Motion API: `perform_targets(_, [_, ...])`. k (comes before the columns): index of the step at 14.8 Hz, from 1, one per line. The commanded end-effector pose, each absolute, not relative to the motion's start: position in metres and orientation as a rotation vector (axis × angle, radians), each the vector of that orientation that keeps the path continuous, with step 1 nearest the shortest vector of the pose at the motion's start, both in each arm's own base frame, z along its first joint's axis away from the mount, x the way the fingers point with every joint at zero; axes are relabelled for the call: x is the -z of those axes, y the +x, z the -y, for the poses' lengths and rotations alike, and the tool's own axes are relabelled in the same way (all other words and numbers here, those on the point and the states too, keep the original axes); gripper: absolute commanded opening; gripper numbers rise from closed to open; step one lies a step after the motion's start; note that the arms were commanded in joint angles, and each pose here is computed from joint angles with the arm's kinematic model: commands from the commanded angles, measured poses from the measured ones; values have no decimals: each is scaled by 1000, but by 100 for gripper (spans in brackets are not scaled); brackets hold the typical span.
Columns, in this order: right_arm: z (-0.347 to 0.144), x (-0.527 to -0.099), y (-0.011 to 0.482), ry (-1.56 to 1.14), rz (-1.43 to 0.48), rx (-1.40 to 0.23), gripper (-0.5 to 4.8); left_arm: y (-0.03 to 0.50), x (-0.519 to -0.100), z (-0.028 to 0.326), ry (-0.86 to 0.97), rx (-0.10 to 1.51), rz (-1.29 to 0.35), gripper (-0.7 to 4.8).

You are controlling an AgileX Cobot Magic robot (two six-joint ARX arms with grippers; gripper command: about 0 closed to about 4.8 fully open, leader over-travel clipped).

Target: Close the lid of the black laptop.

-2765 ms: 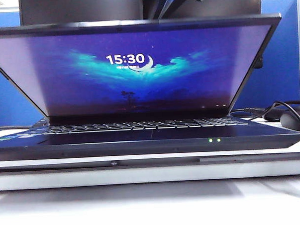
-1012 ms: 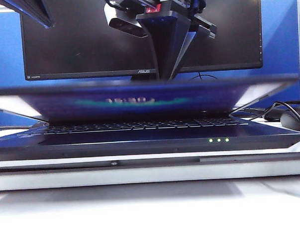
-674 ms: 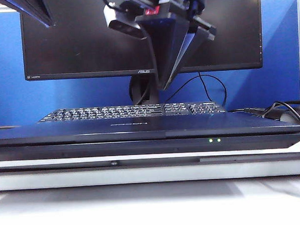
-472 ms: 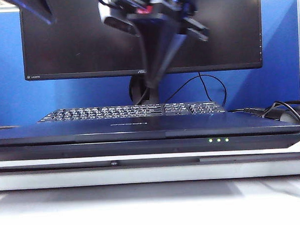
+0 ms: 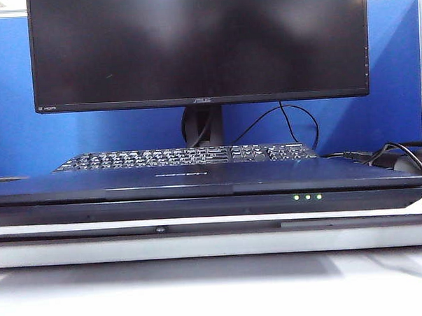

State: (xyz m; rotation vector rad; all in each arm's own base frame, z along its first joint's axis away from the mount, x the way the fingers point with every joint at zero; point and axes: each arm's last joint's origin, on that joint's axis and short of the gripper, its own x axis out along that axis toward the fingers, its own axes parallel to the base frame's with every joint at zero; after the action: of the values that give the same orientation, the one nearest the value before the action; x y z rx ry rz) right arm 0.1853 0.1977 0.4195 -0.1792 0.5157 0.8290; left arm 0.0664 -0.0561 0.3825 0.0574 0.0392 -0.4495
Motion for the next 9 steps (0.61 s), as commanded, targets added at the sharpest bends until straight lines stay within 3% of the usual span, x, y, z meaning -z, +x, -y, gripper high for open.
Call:
perform_targets(1, [-165,-462,153,-190,-246,-865,-5,24,-391,11,-66,468,150,-5])
perform_targets(5, [-136,-465,124,-186,-161,-879,-5,-26,-375,-43,-181,466,307,-5])
perform_targets(9, [-122,-429,105,-115,-69,-957,-5,-27,-357,-41,-158,543,191,-5])
